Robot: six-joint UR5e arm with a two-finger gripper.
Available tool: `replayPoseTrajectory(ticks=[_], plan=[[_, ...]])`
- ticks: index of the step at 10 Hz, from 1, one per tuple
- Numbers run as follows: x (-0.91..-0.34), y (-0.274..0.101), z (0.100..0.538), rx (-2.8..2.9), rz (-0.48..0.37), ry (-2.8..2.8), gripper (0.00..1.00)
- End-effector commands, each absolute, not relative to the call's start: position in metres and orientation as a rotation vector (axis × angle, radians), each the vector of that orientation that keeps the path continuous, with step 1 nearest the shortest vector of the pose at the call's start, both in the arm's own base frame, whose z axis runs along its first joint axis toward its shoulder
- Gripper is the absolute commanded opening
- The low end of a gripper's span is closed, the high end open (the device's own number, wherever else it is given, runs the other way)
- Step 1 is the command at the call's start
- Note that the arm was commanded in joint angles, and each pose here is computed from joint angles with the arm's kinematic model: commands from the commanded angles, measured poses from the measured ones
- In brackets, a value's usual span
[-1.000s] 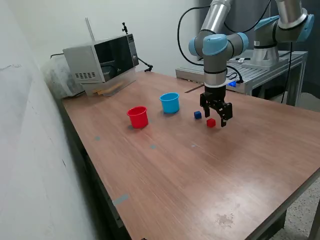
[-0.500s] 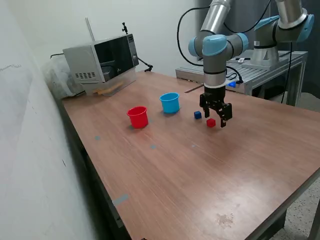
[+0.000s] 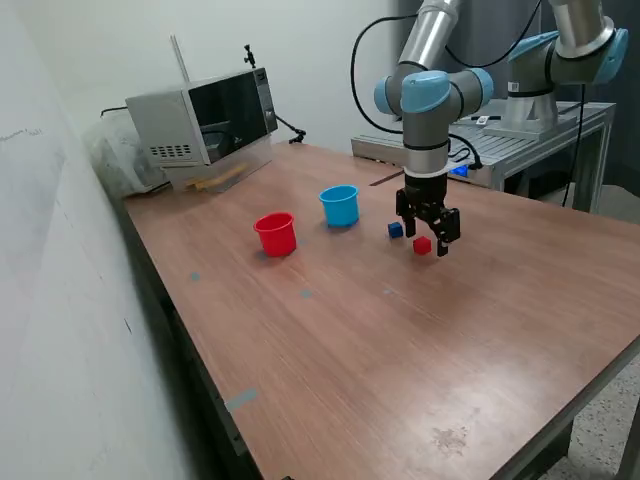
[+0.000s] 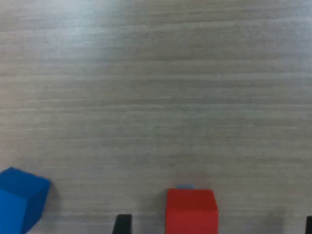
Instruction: Place red objects in the red bin, and blue objects in the blue bin.
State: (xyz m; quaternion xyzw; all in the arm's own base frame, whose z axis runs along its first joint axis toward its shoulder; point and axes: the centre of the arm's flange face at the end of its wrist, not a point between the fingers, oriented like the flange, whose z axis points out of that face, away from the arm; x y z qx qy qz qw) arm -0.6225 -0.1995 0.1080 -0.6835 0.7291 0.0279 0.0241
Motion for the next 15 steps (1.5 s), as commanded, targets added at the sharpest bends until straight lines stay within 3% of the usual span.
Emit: replayPoseTrajectory(ticks=[1,10,11,15], plan=[[-0.625,-0.1971,0.1082,-2.111,0.089,2.262,1.0],[-0.6235,-0.1929,0.1046,-2.099,0.078,2.262,1.0],[-0.6241,-0.193,0.1052,-2.1,0.08,2.263,0.0],[-0.6232,-0.1927,0.1044,-2.099,0.082,2.262,0.0]])
